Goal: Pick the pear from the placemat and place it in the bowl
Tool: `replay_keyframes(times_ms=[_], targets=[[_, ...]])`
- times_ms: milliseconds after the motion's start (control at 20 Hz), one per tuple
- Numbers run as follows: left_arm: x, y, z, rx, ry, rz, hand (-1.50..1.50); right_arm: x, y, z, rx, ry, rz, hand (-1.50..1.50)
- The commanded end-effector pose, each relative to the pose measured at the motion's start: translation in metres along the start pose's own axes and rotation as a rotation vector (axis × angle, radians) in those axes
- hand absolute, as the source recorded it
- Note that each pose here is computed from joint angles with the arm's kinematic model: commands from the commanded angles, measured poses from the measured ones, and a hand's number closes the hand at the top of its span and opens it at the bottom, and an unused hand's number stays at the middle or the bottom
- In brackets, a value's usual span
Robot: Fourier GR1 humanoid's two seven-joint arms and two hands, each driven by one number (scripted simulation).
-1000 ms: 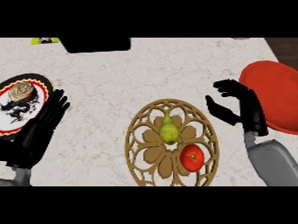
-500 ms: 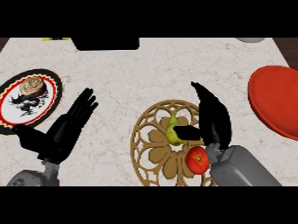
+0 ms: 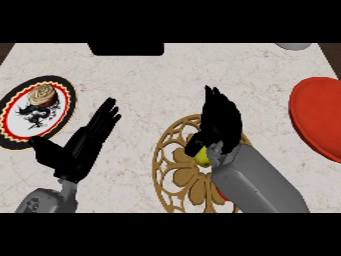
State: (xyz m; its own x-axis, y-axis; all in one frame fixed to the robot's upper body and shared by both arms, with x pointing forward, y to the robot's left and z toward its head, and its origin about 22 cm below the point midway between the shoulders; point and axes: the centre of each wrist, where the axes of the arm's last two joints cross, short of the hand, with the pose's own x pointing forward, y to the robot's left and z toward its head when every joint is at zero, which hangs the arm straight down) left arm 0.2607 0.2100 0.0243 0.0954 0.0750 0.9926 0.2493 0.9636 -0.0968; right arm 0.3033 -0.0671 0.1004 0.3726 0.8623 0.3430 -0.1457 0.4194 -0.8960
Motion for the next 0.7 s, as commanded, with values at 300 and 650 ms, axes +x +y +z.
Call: replay_keyframes(times_ms=[300, 650], targets=[[0.007, -0.003, -0.010, -0.007, -0.003, 0.003, 0.00, 0.034, -0.006, -0.034, 0.200, 0.376, 0.120, -1.50], [-0.002, -0.005, -0.002, 0.005, -0.001, 0.002, 0.00, 0.024, 0.004, -0.058, 0.267, 0.478, 0.179, -1.50]])
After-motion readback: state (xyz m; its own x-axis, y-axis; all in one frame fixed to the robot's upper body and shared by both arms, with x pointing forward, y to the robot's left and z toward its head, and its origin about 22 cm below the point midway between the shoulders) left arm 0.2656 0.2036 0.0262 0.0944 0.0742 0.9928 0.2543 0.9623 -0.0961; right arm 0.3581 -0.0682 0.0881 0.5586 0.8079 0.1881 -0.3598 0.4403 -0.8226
